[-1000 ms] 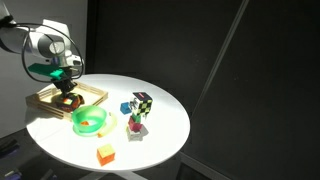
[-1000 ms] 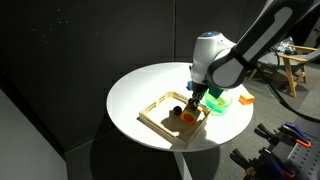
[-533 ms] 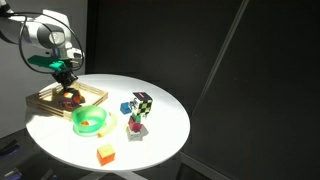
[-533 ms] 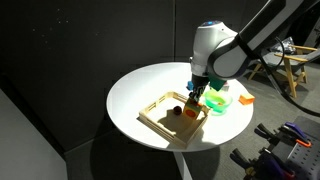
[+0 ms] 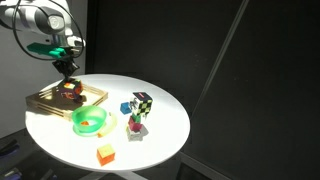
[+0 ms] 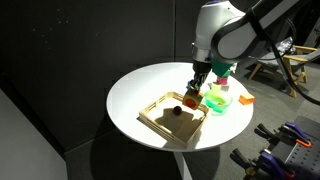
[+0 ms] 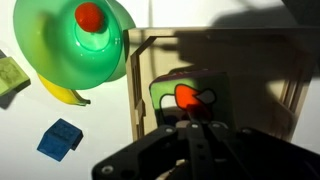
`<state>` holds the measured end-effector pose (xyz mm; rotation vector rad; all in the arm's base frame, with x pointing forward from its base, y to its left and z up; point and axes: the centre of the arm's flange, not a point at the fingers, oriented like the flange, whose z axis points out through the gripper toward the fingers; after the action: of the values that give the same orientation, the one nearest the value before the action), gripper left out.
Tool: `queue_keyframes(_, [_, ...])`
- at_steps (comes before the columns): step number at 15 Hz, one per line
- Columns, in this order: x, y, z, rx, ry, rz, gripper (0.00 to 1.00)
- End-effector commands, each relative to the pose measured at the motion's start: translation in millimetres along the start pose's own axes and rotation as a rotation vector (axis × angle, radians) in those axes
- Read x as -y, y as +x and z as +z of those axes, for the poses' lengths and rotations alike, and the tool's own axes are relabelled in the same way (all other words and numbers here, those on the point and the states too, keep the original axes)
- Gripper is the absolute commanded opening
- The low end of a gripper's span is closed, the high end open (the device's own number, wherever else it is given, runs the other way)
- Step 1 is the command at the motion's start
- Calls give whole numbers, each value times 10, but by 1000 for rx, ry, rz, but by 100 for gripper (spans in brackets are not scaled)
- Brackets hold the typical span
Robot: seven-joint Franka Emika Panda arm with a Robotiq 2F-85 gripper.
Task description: Remove the block with a house image from the wooden tray and move it into the green bowl
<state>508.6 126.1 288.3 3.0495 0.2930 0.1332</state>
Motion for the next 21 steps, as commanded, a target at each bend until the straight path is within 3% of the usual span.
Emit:
queue_keyframes(1, [-105, -15, -322, 11, 0, 67, 2])
queue_keyframes(11, [-579, -169, -750, 113, 100, 220, 2])
queue_keyframes(21, [-1268, -299, -746, 151, 135, 362, 2])
